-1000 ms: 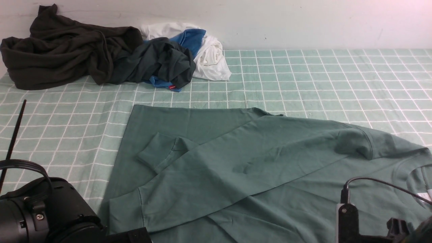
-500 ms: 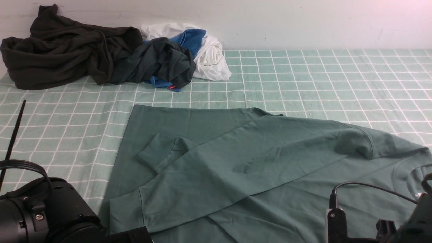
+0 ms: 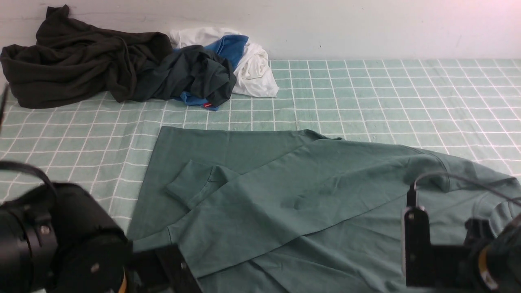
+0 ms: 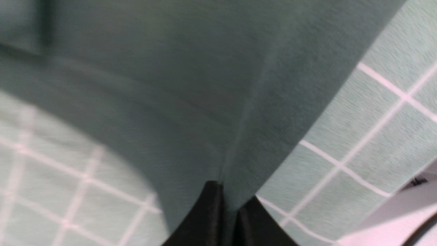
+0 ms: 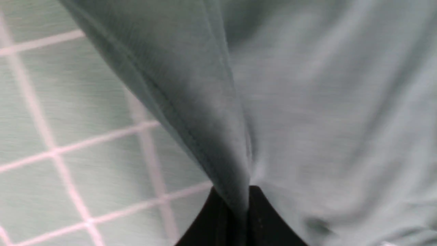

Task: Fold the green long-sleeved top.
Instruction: Use both arms to drag the lower edge of the fabric forward and fold it over the upper edge

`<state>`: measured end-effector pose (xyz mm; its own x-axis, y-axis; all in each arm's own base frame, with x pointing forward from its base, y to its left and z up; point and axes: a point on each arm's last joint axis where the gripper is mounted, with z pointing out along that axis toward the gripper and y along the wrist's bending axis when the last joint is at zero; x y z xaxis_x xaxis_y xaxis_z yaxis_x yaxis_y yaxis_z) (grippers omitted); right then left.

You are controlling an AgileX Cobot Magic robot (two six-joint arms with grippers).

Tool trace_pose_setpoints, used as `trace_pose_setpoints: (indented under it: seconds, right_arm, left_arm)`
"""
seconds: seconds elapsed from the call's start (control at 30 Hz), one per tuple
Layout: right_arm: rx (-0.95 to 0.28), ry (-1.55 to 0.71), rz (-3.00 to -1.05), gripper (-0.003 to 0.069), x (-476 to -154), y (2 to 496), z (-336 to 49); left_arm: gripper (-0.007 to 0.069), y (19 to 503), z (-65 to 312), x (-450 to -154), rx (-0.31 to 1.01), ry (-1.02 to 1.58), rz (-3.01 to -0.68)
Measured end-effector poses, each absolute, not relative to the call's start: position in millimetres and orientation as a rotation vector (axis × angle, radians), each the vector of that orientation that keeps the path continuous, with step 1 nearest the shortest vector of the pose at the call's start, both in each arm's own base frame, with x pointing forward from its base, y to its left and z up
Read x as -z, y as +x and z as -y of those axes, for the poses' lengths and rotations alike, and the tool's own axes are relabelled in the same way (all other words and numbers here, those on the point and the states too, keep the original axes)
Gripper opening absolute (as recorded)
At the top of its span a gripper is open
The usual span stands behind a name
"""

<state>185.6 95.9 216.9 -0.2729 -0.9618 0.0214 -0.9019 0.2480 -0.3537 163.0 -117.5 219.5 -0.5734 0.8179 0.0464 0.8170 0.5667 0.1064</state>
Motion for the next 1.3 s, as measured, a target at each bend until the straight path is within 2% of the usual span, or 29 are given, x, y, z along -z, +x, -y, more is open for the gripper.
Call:
trace_pose_setpoints:
  seconds: [0.1, 0.2, 0.37, 0.53, 0.6, 0.73, 0.83, 0.97, 1.13, 1.23, 1.3]
  right_arm:
    - [0.464, -1.561, -2.283, 0.0021, -255.5, 218.6, -89.6]
    - [0.428, -1.430, -2.274, 0.0020, -276.1, 249.1, -82.1]
    - [0.324, -1.337, -2.300, 0.0020, -280.6, 311.3, -74.5]
    - [0.313, -1.289, -2.311, 0.0020, -271.1, 362.7, -70.6]
    - [0.318, -1.249, -2.297, 0.0020, -265.3, 393.9, -70.7]
    - [0.314, -1.201, -2.300, 0.0025, -253.1, 422.8, -72.9]
    - [0.306, -1.141, -2.314, 0.0059, -237.2, 447.1, -77.1]
    - [0.335, -1.005, -2.345, 0.0180, -228.5, 465.7, -75.6]
    - [0.378, -0.666, -2.439, 0.0339, -252.7, 468.3, -61.5]
    - [0.350, -0.553, -2.555, 0.0370, -265.3, 454.6, -58.1]
    - [0.271, -0.514, -2.661, 0.0373, -267.8, 442.9, -60.2]
  left_arm:
    - [0.0008, 201.3, 114.3, -257.1, -0.199, 1.279, -2.696]
    - [0.0009, 237.9, 109.8, -285.3, -0.208, 1.169, -2.628]
    - [0.0009, 313.4, 102.1, -314.6, -0.261, 1.047, -2.562]
    - [0.0009, 374.6, 96.5, -311.1, -0.306, 0.966, -2.551]
    - [0.0009, 409.1, 94.3, -296.3, -0.334, 0.941, -2.549]
    - [0.0011, 437.6, 93.0, -276.2, -0.354, 0.930, -2.547]
    - [0.0037, 460.9, 90.7, -248.9, -0.370, 0.918, -2.535]
    - [0.0127, 477.3, 87.9, -222.9, -0.372, 0.903, -2.508]
    - [0.0326, 487.2, 81.0, -216.1, -0.351, 0.770, -2.502]
    - [0.0432, 489.4, 80.1, -224.0, -0.316, 0.621, -2.520]
    - [0.0459, 487.5, 81.9, -227.9, -0.288, 0.547, -2.555]
